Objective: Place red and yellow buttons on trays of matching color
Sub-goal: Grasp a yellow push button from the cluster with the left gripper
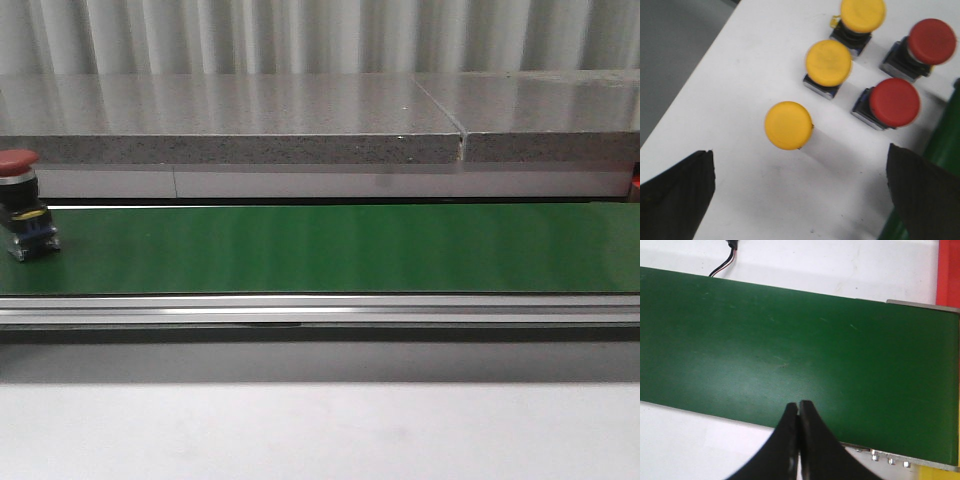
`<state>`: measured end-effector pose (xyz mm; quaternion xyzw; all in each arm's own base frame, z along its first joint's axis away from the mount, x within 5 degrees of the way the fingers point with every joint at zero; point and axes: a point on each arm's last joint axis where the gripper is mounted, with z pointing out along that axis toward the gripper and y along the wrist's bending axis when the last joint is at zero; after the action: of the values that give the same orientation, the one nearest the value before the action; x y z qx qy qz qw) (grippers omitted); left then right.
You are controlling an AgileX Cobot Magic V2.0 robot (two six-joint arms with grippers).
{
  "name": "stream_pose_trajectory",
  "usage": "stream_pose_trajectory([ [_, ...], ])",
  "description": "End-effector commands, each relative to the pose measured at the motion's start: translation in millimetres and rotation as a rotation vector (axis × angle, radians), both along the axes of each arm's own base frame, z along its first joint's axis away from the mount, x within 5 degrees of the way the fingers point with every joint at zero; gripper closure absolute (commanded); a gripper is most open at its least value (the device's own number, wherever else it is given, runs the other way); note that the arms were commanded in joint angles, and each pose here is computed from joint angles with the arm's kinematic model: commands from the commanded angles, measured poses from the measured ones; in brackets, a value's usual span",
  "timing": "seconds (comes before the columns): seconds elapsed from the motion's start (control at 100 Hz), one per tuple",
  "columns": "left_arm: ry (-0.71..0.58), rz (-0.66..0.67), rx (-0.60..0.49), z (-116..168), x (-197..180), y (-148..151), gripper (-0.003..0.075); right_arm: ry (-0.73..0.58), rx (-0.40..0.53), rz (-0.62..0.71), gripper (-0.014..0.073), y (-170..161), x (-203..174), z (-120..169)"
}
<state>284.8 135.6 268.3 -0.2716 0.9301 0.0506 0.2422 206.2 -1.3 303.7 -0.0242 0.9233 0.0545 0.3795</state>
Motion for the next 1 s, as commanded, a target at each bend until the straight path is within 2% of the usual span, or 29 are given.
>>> stream_pose_trajectory([
  [0.0, -0.077, 0.044, 0.025, 8, 3, 13, 0.0081, -0.085, -0.002, -0.005, 0.0663, 0, 1, 14],
  [0.41, 0.026, 0.056, -0.026, -47, 24, 28, 0.0081, -0.083, -0.002, -0.004, 0.0663, 0, 0, 14],
  [0.74, 0.040, 0.056, -0.035, -64, 36, 34, 0.0092, -0.083, -0.002, -0.004, 0.0663, 0, 0, 14],
  [0.79, 0.041, 0.056, -0.037, -65, 37, 34, 0.0127, -0.083, -0.002, -0.004, 0.0663, 0, 0, 14],
  [0.86, 0.044, 0.056, -0.038, -65, 36, 34, 0.0212, -0.083, -0.002, -0.004, 0.0663, 0, 0, 14],
  [0.99, 0.050, 0.057, -0.041, -66, 36, 34, 0.0443, -0.083, -0.002, -0.004, 0.0663, 0, 0, 14],
])
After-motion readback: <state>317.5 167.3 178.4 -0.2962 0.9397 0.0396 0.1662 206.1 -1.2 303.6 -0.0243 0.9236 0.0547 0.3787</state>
